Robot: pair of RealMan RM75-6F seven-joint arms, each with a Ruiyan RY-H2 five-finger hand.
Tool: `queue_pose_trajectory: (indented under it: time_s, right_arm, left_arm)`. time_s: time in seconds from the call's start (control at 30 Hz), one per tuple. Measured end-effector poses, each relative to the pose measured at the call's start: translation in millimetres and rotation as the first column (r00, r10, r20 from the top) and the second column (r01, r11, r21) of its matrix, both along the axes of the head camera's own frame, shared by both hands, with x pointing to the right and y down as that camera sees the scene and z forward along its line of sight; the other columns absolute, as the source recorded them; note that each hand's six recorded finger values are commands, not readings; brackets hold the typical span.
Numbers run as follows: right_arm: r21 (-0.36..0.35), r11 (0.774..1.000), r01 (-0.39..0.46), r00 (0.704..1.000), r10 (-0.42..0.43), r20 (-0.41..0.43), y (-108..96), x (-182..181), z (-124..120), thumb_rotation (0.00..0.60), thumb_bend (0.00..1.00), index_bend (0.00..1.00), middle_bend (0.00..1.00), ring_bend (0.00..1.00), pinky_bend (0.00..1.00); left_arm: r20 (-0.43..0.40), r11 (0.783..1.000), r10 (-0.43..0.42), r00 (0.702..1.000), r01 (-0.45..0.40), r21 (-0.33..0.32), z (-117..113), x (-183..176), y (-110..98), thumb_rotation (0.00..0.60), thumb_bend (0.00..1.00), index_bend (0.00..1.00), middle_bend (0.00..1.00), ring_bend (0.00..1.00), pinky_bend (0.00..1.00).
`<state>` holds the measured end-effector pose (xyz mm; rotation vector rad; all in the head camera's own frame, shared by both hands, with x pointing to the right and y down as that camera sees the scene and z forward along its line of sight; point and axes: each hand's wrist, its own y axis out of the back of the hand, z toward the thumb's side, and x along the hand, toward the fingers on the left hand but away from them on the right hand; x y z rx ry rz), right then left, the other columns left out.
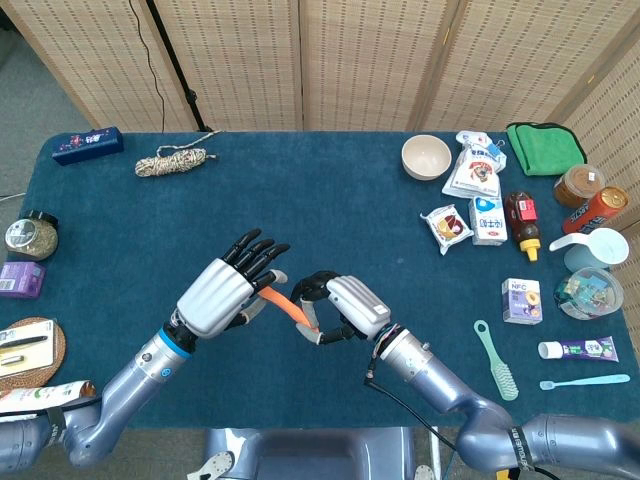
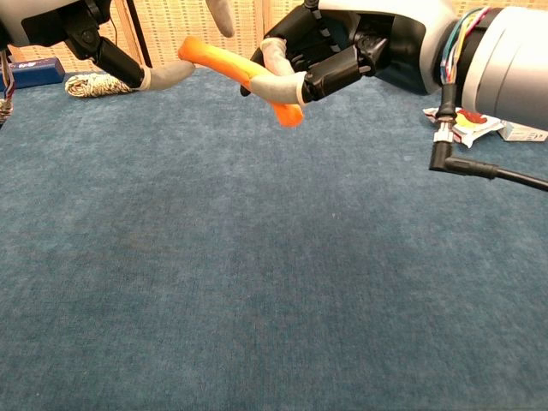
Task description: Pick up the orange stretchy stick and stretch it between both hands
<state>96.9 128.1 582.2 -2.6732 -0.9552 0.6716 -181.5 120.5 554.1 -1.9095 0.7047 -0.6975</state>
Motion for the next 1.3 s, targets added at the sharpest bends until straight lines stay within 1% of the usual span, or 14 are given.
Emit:
queue_pose_trajectory:
  time_s: [0.17,0.33,0.57,0.87,1.13,1.3]
  right_arm:
    - [-0.002,1.000,0.003,1.000,-0.003,0.002,0.4,-1.3,-0.3,0.600,0.49,0.70,0.39,0.33,0.21]
    - [-0.002,1.000,0.004,1.000,-0.004,-0.001,0.1,-1.3,0.2,0.600,0.48,0.70,0.39,0.33,0.22]
    - [-0.001,1.000,0.005,1.000,-0.005,-0.005,-0.4,-0.7,1.2,0.600,0.49,0.70,0.39,0.34,0.22]
    - [-0.006,1.000,0.010,1.000,-0.010,-0.010,-0.2,-0.1,3.2,0.600,0.50,0.71,0.40,0.35,0.23]
    - [-0.012,1.000,0.013,1.000,-0.013,-0.014,0.2,0.4,5.9,0.600,0.51,0.71,0.40,0.35,0.24]
    - [-0.013,1.000,0.018,1.000,-0.018,-0.017,0.3,0.4,6.8,0.600,0.52,0.71,0.41,0.36,0.25]
  left_arm:
    - [-0.006,1.000,-0.010,1.000,0.010,-0.007,1.8,1.4,-0.3,0.600,0.39,0.40,0.13,0.13,0.04]
    - [-0.025,1.000,-0.018,1.000,0.018,-0.012,1.8,4.4,0.1,0.600,0.39,0.46,0.15,0.15,0.04]
    - [-0.029,1.000,-0.024,0.999,0.024,-0.013,4.1,6.5,0.3,0.600,0.39,0.47,0.16,0.15,0.04]
    - [-0.045,0.999,-0.045,0.998,0.045,-0.014,4.1,6.7,-1.3,0.600,0.39,0.58,0.20,0.18,0.04]
    - [-0.044,0.999,-0.050,0.998,0.050,-0.014,5.9,6.5,-1.4,0.600,0.42,0.63,0.21,0.19,0.04]
    - [-0.047,0.999,-0.053,0.997,0.053,-0.014,6.6,6.8,-1.0,0.600,0.46,0.67,0.22,0.19,0.04]
